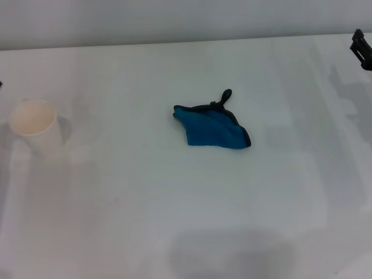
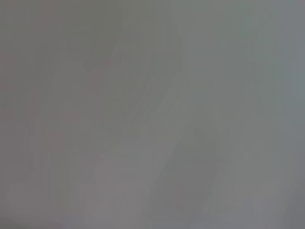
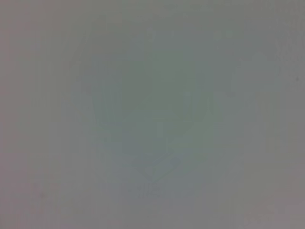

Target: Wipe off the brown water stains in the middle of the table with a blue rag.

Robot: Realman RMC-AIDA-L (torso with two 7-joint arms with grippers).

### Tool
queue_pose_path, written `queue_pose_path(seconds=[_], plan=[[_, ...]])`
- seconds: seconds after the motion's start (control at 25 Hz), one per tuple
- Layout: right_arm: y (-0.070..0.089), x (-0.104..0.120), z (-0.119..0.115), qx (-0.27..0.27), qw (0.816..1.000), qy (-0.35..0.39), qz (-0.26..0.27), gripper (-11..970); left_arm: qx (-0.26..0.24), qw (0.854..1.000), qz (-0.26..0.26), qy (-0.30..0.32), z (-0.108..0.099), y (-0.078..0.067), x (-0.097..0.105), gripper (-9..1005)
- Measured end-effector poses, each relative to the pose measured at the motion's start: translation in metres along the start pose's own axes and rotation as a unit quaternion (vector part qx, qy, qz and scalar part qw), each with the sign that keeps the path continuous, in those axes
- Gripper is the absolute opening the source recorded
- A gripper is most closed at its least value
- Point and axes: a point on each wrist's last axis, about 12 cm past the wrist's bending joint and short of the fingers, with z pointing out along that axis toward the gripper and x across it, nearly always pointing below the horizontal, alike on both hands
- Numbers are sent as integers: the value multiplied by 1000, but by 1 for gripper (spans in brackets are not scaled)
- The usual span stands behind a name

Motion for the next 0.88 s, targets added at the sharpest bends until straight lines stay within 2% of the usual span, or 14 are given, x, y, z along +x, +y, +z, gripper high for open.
queue_pose_path(seconds=[0.24,0.64,0.88], plan=[[4,-2,6,-2,1000,6,-1,828,-35,999,-18,-12,-1,8,-3,893],[6,-1,8,-5,1000,9,-2,828,-40,999,-21,-11,-4,11,-1,893],[9,-1,9,-13,1000,12,-5,828,-43,997,-67,-9,-8,14,1,893]])
